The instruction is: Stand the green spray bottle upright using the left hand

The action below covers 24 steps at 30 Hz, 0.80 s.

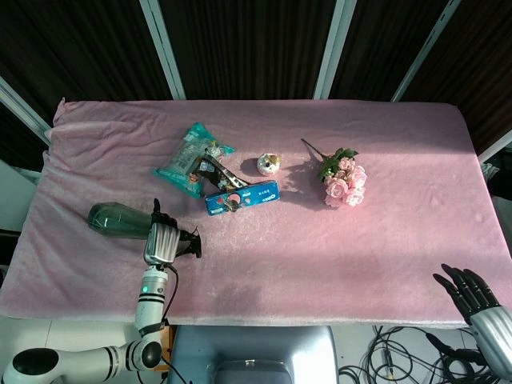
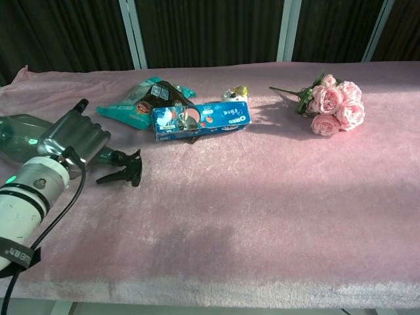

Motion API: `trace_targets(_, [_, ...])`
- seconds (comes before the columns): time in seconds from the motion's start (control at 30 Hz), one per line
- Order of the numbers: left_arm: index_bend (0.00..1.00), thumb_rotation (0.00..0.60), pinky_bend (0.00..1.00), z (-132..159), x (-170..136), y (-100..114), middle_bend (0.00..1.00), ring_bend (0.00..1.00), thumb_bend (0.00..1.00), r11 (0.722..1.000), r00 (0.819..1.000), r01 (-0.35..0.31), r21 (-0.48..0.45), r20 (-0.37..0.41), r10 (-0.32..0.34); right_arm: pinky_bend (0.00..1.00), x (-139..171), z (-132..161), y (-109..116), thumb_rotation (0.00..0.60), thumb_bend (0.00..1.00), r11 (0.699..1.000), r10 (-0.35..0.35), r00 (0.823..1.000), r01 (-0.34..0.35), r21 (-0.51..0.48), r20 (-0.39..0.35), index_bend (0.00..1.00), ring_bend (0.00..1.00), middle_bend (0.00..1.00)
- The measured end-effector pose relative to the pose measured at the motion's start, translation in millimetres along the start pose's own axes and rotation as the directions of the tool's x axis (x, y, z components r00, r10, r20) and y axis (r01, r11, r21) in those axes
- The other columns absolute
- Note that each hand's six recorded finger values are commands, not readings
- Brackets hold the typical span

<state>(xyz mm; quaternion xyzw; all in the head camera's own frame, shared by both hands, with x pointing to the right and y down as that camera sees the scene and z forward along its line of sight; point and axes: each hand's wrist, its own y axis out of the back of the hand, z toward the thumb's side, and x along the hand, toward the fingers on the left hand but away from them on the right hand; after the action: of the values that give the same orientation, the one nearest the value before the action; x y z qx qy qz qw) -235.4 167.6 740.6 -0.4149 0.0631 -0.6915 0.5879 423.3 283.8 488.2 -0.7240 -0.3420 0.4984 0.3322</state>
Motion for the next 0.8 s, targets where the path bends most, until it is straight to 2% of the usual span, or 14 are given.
trace_targets(0.1, [0.77,0.6,0.04,-8,-2,9,0.88,0.46,0.46,0.996,0.997,-0.076,-0.052,-0.009,0.076,0.0,0,0,0,0.6,0.33,1.0,0.0,1.0,0.0,-0.001,0.001,0.0,0.0,0.0])
trace_targets(0.27, [0.78,0.6,0.06,-28,-11,26,0.88,0.47,0.46,0.956,0.978,-0.206,-0.211,-0.029,0.204,0.0,1,0,1,0.6,0.34,1.0,-0.005,1.0,0.005,-0.003,0.001,0.0,0.0,0.0])
trace_targets(0.37, [0.78,0.6,0.1,-45,-18,33,0.89,0.49,0.46,0.908,0.969,-0.247,-0.338,-0.058,0.242,0.0,1,0,1,0.6,0.34,1.0,-0.007,1.0,0.007,-0.003,0.004,0.0,0.0,0.0])
trace_targets(0.43, [0.79,0.6,0.12,-59,-24,41,0.89,0.49,0.47,0.838,0.963,-0.266,-0.477,-0.086,0.256,0.0,0,0,-1,0.6,0.34,1.0,0.001,1.0,-0.001,0.003,0.003,0.0,0.0,0.0])
trace_targets(0.47, [0.79,0.6,0.12,-64,-27,43,0.89,0.49,0.47,0.796,0.962,-0.266,-0.544,-0.094,0.257,0.0,-1,1,-3,0.6,0.33,1.0,0.004,1.0,-0.004,0.005,0.004,0.0,0.0,0.0])
trace_targets(0.57, [0.79,0.6,0.12,-84,-36,49,0.89,0.49,0.48,0.606,0.964,-0.237,-0.759,-0.106,0.243,0.0,-4,3,-7,0.6,0.33,1.0,0.019,1.0,-0.019,0.012,0.005,0.0,0.0,0.0])
trace_targets(0.6, [0.79,0.6,0.12,-93,-39,50,0.89,0.49,0.47,0.512,0.967,-0.213,-0.832,-0.106,0.231,0.0,-4,3,-8,0.6,0.33,1.0,0.023,1.0,-0.023,0.014,0.004,0.0,0.0,0.0])
trace_targets(0.67, [0.79,0.6,0.12,-104,-43,52,0.89,0.49,0.48,0.362,0.973,-0.17,-0.917,-0.099,0.207,0.0,-6,4,-10,0.6,0.34,0.999,0.03,1.0,-0.03,0.018,0.002,0.0,0.0,0.0])
trace_targets(0.7, [0.79,0.6,0.11,-111,-45,52,0.89,0.49,0.48,0.26,0.977,-0.141,-0.955,-0.093,0.19,0.0,-6,4,-10,0.6,0.34,0.999,0.032,0.999,-0.032,0.017,0.002,0.0,0.0,0.0])
trace_targets(0.77, [0.79,0.6,0.11,-121,-47,52,0.89,0.49,0.48,0.116,0.983,-0.101,-0.988,-0.081,0.165,0.0,-7,4,-10,0.6,0.34,0.999,0.032,0.999,-0.032,0.017,0.004,0.0,0.0,0.0])
trace_targets(0.8, [0.79,0.6,0.11,-127,-48,51,0.89,0.49,0.48,0.032,0.986,-0.078,-0.996,-0.072,0.151,0.0,-7,4,-10,0.6,0.34,0.999,0.032,0.999,-0.032,0.017,0.004,0.0,0.0,0.0])
